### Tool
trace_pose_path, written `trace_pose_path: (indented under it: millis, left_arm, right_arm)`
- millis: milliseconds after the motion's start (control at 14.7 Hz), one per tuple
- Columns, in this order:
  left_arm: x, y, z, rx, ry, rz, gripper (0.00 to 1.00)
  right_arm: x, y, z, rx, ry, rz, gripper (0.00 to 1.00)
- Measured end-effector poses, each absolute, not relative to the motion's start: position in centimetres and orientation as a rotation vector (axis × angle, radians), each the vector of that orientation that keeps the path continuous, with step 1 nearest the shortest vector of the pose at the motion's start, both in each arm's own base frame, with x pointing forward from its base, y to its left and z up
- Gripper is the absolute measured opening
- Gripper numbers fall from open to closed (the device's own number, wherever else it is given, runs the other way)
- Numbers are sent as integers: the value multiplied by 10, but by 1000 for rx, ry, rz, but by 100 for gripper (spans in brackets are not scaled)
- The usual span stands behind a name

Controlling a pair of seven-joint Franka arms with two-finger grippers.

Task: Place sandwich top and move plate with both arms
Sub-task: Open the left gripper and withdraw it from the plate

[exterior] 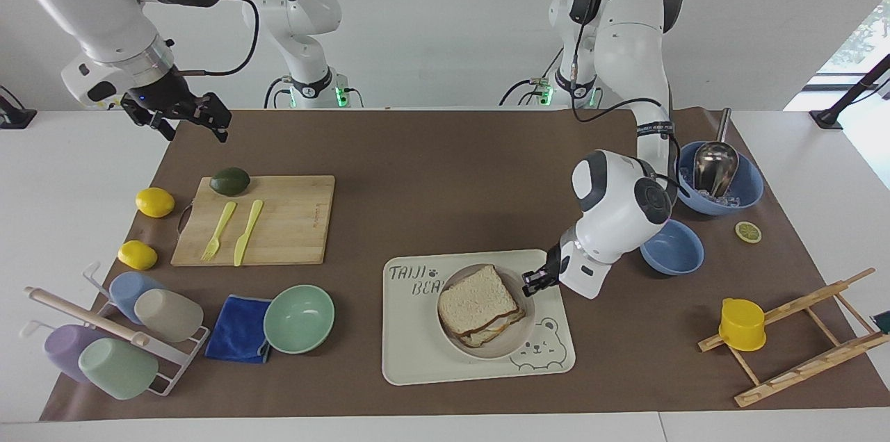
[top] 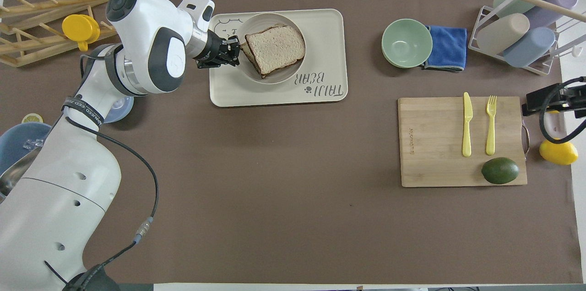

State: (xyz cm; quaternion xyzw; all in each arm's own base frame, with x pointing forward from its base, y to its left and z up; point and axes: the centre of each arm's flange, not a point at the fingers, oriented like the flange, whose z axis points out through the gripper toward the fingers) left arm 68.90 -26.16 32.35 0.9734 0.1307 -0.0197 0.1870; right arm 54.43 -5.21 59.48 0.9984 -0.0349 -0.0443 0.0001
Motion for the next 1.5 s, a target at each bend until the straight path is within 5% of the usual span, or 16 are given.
trace_pose_path:
  millis: [341, 886, 1500]
  left_arm:
    - [682, -260, 313, 2750, 379, -54, 8]
    - [686, -221, 366, 2798, 388, -17, 97]
    - [649, -115, 513, 2982, 333, -11, 100]
  right_arm:
    - [544, -52, 594, 3136, -110, -143, 100]
    - [544, -54, 594, 3136, -115, -148, 100]
    - [543, -54, 594, 3136, -115, -148, 100]
